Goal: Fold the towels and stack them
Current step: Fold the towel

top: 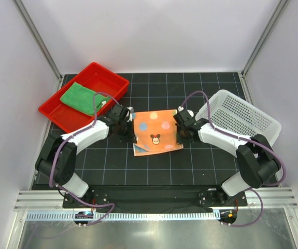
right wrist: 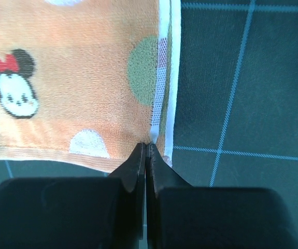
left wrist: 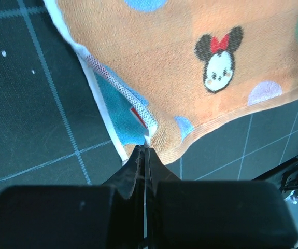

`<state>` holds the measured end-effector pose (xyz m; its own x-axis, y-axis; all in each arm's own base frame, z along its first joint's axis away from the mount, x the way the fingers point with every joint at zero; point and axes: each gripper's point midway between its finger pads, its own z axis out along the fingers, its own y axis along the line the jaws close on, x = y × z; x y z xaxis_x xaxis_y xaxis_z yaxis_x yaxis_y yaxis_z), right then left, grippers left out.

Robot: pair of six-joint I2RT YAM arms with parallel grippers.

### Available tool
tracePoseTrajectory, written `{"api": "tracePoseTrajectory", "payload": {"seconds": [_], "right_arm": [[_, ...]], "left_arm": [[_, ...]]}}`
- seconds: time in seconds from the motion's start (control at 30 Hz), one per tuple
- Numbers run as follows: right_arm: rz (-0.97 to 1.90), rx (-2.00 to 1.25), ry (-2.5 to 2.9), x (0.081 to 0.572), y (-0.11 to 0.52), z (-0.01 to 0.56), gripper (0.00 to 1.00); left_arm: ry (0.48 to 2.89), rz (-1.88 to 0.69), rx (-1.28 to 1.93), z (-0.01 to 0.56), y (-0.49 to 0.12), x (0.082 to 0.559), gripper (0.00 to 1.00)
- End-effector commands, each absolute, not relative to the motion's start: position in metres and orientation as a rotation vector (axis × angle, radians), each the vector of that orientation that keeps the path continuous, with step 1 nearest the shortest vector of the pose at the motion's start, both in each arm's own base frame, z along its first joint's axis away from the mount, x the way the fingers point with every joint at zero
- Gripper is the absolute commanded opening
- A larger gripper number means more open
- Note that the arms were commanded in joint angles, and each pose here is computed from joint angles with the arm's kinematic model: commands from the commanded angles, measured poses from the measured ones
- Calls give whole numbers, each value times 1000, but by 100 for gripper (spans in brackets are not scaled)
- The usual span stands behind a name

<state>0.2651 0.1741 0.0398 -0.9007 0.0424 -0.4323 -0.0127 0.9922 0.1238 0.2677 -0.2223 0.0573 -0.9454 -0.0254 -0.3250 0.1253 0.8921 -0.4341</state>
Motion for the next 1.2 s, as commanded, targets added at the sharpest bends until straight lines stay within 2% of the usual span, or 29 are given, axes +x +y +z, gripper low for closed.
{"api": "tracePoseTrajectory", "payload": {"seconds": [0.0, 0.23, 0.5, 0.67, 0.97, 1.17], "right_arm": [[172, -1, 2591, 282, 174, 79, 1], [118, -46, 2538, 284, 162, 114, 1], [88, 1, 2579, 267, 150, 59, 1], [106, -12, 2616, 260, 152, 44, 1], [90, -18, 2615, 259, 148, 47, 1], [106, -20, 2609, 253, 146, 60, 1]], "left_arm": [[2665, -666, 110, 88, -227, 279, 0], [2628, -711, 48, 113, -234, 267, 0], [2717, -750, 42, 57, -249, 228, 0], [2752, -645, 64, 39, -238, 220, 0], [2773, -597, 106, 35, -231, 216, 0], [2721, -604, 121, 61, -233, 221, 0]]}}
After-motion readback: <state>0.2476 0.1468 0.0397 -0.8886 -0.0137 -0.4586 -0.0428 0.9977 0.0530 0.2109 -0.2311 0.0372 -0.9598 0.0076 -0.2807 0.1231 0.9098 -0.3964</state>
